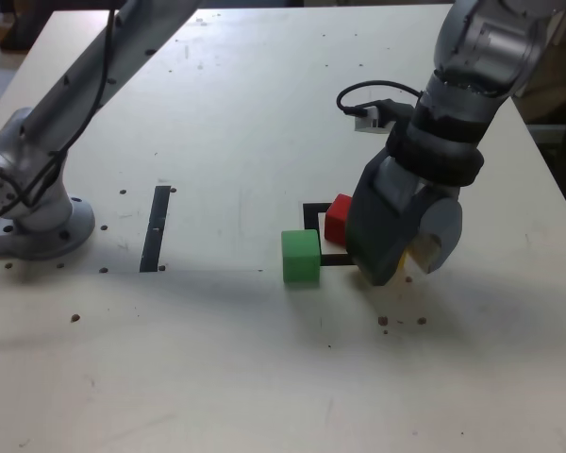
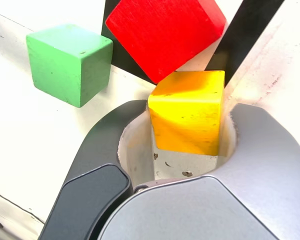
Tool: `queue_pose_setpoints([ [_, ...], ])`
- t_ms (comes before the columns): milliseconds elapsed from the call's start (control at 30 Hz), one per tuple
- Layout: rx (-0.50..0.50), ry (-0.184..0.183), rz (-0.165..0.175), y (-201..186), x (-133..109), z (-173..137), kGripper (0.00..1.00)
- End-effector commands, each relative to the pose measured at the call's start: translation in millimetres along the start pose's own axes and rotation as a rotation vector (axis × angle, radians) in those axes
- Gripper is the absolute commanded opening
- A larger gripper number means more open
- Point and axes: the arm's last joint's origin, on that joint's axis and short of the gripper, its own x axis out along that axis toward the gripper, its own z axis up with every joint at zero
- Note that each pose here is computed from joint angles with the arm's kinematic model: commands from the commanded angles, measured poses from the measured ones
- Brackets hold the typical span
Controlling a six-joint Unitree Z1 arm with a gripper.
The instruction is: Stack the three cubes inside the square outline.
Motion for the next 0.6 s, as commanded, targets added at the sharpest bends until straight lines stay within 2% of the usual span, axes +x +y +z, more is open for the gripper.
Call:
queue_pose_setpoints([
  [0, 0.005, -0.007, -0.001, 1, -3, -2, 0.33],
  [267, 0.038, -0.024, 0.022, -5, -10, -16, 0.33],
  [567, 0.123, -0.074, 0.068, -19, -30, -58, 0.33],
])
